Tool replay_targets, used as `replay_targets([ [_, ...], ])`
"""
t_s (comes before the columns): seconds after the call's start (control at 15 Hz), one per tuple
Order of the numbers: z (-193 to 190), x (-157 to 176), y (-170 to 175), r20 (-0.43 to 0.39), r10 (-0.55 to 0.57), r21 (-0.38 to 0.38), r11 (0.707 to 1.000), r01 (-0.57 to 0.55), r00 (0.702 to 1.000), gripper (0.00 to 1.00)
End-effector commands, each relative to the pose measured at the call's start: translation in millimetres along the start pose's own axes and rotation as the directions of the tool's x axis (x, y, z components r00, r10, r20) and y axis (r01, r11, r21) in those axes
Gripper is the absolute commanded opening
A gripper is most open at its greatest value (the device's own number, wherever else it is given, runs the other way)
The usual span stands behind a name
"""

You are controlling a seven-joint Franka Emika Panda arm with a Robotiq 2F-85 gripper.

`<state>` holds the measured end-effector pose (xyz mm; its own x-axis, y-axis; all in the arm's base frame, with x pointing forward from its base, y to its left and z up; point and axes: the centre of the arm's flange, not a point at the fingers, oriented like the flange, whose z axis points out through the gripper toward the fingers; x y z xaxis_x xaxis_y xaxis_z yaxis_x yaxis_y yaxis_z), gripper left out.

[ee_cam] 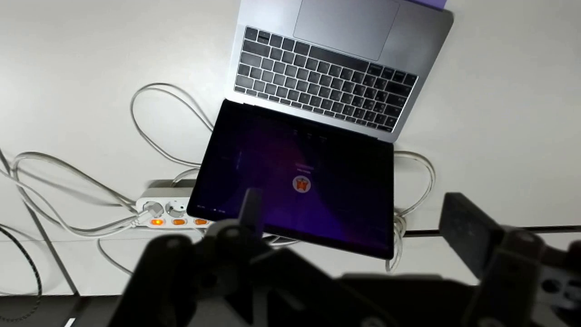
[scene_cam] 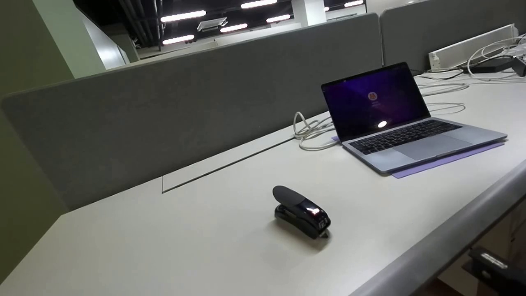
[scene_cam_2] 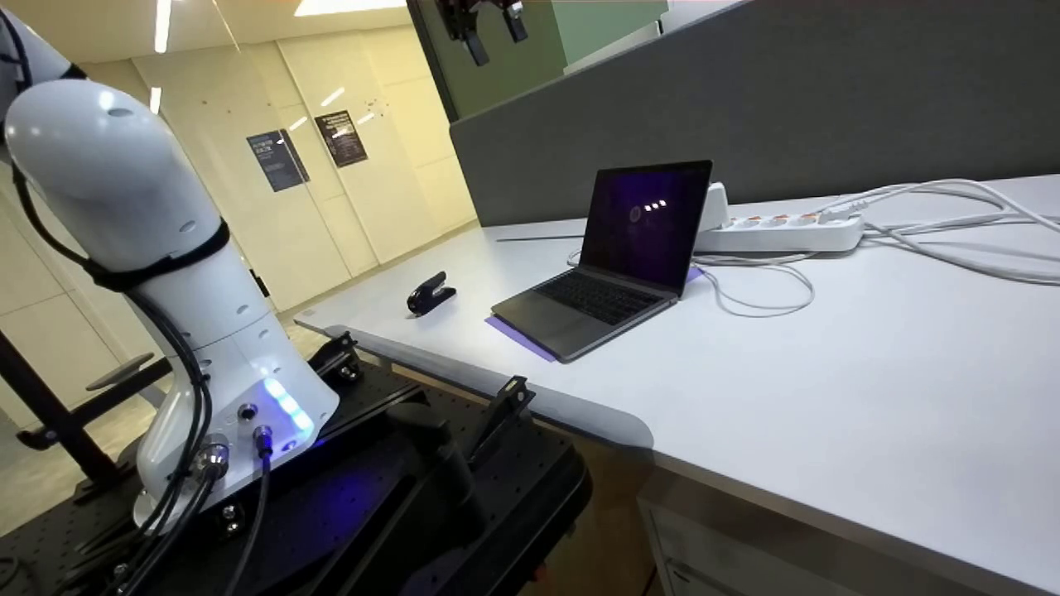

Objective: Close the laptop fully

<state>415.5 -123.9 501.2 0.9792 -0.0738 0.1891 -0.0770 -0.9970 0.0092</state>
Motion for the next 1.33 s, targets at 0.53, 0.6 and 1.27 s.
replay_targets([
  [0.53, 23.0, 69.4, 19.4, -0.072, -0.156, 0.311, 0.935, 0.171, 0.985, 1.00],
  [0.6, 23.3, 73.2, 23.5, -0.060, -0.173, 0.333, 0.925, 0.183, 0.983, 1.00],
  [1.27, 57.3, 113.3, 79.6, -0.073, 0.048, 0.262, 0.965, -0.027, 0.996, 1.00],
])
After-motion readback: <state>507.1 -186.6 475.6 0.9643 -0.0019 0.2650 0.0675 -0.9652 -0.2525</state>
